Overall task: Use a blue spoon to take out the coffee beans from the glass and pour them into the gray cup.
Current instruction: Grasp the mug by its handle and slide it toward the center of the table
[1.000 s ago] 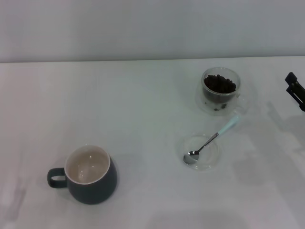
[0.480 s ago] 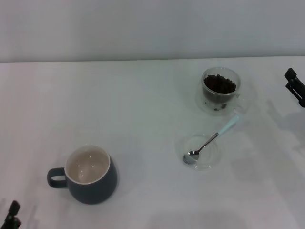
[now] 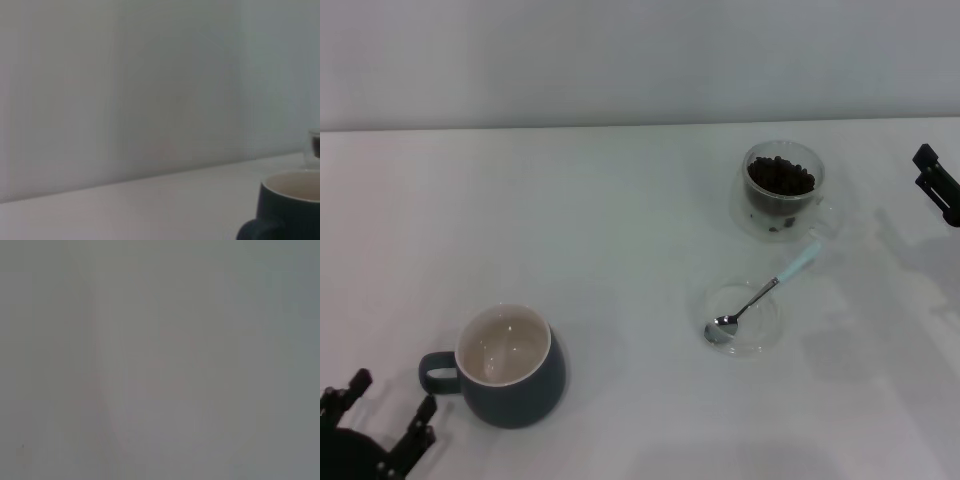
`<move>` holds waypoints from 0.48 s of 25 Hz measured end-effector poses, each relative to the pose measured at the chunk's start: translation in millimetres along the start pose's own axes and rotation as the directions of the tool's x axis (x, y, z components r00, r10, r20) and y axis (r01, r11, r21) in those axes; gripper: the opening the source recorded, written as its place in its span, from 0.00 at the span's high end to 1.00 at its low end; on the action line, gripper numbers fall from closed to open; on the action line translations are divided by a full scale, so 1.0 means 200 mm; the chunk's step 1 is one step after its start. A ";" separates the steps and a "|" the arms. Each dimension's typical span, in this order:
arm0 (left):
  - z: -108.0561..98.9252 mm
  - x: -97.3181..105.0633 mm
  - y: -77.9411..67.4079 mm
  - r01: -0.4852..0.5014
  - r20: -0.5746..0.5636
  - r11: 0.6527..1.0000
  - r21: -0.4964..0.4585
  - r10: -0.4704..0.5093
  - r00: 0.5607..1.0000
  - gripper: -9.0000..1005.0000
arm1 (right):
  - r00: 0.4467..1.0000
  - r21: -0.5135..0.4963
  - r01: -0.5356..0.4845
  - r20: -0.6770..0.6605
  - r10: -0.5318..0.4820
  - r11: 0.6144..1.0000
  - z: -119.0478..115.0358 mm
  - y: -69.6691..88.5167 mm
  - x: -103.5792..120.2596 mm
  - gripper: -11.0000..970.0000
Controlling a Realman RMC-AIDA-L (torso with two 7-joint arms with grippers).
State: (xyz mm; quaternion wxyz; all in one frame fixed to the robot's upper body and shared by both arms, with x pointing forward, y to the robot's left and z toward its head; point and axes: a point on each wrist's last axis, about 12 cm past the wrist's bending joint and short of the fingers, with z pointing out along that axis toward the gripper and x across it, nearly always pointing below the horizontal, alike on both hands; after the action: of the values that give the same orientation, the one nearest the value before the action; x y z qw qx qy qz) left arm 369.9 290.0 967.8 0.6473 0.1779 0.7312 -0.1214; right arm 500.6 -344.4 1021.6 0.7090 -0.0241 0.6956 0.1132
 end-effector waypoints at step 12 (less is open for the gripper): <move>0.10 0.00 0.02 -0.010 -0.039 1.000 0.020 0.011 0.999 0.21 | 1.000 -0.008 -0.002 0.008 0.002 1.000 0.02 0.01 -0.01 0.13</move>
State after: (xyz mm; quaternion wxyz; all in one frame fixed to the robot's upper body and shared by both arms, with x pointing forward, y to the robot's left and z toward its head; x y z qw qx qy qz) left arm 390.1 285.2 964.9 0.6317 0.1905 0.7416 -0.1215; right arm 504.1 -341.6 1023.4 0.7115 -0.0258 0.6925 0.1168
